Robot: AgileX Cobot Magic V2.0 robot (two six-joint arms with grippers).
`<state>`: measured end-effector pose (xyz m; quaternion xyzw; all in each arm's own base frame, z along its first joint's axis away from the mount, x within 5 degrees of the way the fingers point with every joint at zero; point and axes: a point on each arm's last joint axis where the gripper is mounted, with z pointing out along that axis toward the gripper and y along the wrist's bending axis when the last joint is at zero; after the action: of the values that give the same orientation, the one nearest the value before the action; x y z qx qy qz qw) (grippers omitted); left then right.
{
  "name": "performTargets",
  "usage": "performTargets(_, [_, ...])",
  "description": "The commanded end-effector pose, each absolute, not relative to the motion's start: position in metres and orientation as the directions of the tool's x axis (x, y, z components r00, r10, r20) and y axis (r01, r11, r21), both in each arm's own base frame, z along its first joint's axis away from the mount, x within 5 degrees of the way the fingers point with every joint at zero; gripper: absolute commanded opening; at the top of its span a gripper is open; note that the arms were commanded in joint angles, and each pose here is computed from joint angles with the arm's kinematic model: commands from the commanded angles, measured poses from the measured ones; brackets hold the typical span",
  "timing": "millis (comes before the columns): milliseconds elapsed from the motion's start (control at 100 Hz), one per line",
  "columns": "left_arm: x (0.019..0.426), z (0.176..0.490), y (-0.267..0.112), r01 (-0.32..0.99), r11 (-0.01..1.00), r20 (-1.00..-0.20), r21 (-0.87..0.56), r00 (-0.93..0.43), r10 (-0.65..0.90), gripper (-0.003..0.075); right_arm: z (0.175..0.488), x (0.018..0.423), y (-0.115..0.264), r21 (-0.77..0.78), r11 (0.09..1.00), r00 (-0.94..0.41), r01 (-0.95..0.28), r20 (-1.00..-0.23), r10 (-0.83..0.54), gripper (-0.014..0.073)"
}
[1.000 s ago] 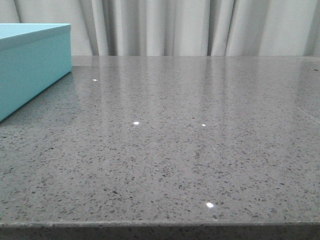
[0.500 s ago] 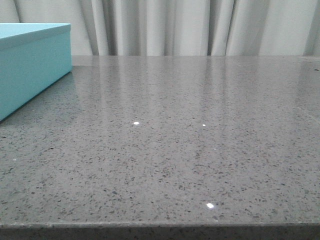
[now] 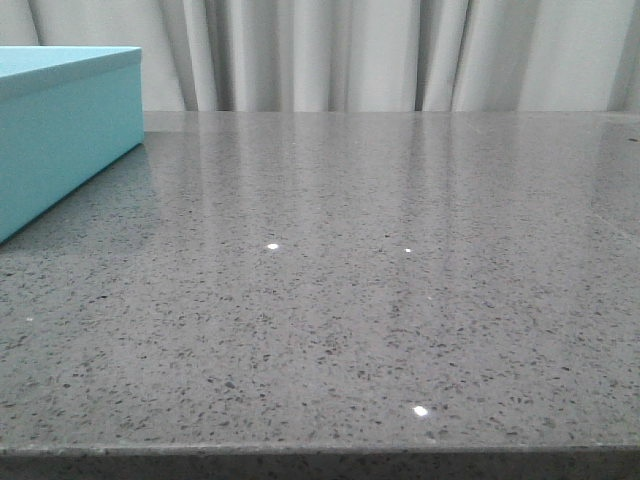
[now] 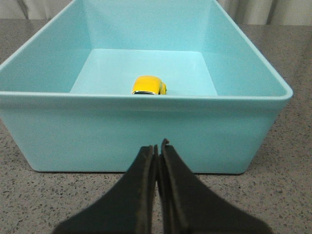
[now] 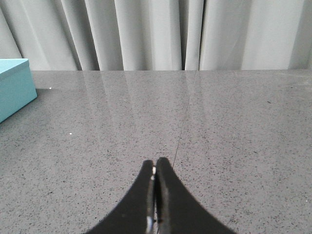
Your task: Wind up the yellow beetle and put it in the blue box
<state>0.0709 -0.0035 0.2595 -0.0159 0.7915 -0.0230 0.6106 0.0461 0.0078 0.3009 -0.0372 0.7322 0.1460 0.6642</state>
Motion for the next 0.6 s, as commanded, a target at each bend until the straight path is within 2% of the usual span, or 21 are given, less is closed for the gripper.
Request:
performTargets(0, [0.073, 0.274, -0.002, -0.015, 0.997, -0.983, -0.073, -0.168, -0.074, -0.0020, 0.316, 0.045, 0.009, 0.135, 0.952, -0.017, -0.276, -0.991, 0.136, -0.0065])
performTargets(180, [0.073, 0.270, -0.002, -0.017, 0.997, -0.981, -0.072, -0.179, -0.074, -0.0020, 0.316, 0.045, 0.009, 0.135, 0.952, -0.017, -0.276, -0.991, 0.136, -0.0065])
performTargets(250, [0.073, 0.267, 0.000, -0.027, 0.999, -0.985, -0.030, -0.171, -0.034, -0.0020, 0.316, 0.045, 0.009, 0.135, 0.952, -0.017, -0.276, -0.991, 0.136, -0.0065])
performTargets(370, [0.069, 0.266, 0.003, -0.056, 0.998, -0.997, 0.031, -0.070, 0.028, -0.0020, 0.316, 0.045, 0.009, 0.135, 0.952, -0.017, -0.276, -0.991, 0.136, -0.0065])
performTargets(590, [0.065, 0.251, 0.003, -0.039, 0.999, -0.996, -0.018, 0.091, -0.014, -0.0020, 0.316, 0.045, 0.009, 0.135, 0.952, -0.017, -0.276, -0.991, 0.136, -0.0065])
